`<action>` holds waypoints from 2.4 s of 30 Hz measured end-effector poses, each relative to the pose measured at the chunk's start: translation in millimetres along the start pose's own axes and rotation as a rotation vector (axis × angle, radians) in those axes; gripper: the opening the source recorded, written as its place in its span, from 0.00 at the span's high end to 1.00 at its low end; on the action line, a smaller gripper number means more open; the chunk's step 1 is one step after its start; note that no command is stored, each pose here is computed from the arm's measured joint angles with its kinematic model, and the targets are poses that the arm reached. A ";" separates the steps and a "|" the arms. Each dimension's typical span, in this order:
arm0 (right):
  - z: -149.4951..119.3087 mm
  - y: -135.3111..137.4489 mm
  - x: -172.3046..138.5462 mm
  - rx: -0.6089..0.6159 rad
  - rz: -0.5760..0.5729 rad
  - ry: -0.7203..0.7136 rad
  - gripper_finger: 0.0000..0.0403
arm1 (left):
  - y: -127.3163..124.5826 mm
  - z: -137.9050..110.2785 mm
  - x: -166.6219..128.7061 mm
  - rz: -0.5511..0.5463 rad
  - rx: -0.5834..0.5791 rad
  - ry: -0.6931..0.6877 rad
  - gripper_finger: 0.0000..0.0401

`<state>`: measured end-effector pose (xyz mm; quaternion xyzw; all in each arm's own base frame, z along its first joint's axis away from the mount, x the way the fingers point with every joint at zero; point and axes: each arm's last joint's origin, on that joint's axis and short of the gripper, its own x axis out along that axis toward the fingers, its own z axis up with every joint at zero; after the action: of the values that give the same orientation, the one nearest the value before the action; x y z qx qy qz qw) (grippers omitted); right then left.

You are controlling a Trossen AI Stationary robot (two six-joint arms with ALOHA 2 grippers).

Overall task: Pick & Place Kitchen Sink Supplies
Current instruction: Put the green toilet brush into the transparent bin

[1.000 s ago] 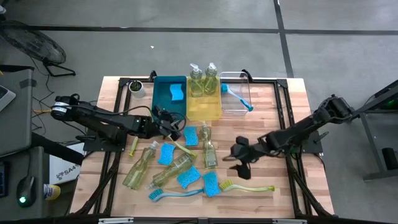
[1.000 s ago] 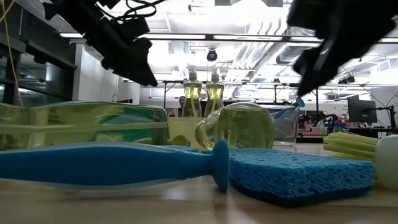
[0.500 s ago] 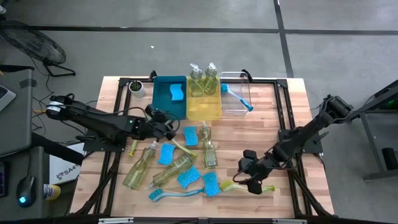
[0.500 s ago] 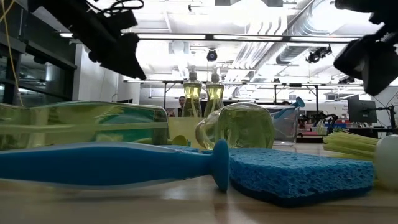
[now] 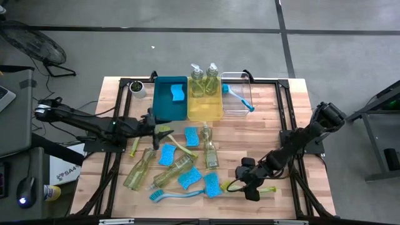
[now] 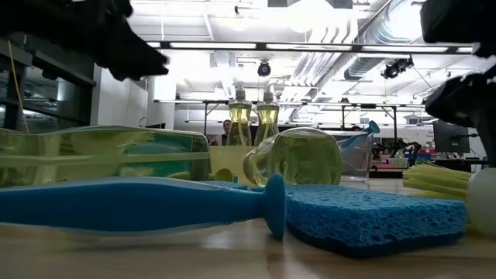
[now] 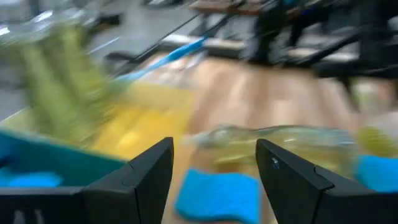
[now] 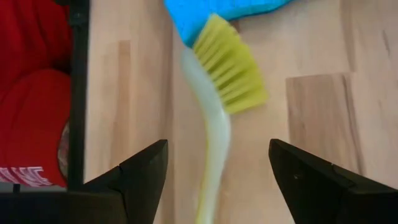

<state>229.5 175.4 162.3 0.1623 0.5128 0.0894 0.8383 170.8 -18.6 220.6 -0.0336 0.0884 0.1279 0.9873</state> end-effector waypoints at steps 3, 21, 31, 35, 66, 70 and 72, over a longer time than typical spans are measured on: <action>2.2 5.7 0.5 -0.002 0.004 0.023 0.32 | 2.0 -4.6 -5.8 -0.046 -0.008 -0.044 0.44; -3.8 17.5 39.7 -0.048 -0.117 0.060 0.33 | 3.9 -12.1 -8.8 -0.061 -0.026 -0.039 0.44; -5.4 13.6 39.8 -0.067 -0.169 0.052 0.54 | 3.9 -12.2 -8.8 -0.062 -0.026 -0.038 0.44; -5.8 13.1 39.9 -0.078 -0.169 0.059 0.70 | 3.9 -12.2 -8.8 -0.062 -0.026 -0.038 0.44; -1.5 -3.1 14.6 -0.106 -0.354 0.045 0.87 | 4.0 -13.0 -8.8 -0.062 -0.042 -0.029 0.44; 6.1 -7.4 6.6 -0.131 -0.396 -0.009 0.87 | 4.1 -13.0 -8.8 -0.060 -0.042 -0.029 0.44; 9.8 -10.3 4.6 -0.141 -0.421 -0.032 0.87 | 4.1 -13.1 -8.7 -0.060 -0.042 -0.029 0.44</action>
<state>240.1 165.5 158.8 -0.0058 0.5146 -0.0547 0.8557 159.3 -18.0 209.1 -0.0550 0.0703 0.1003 0.9909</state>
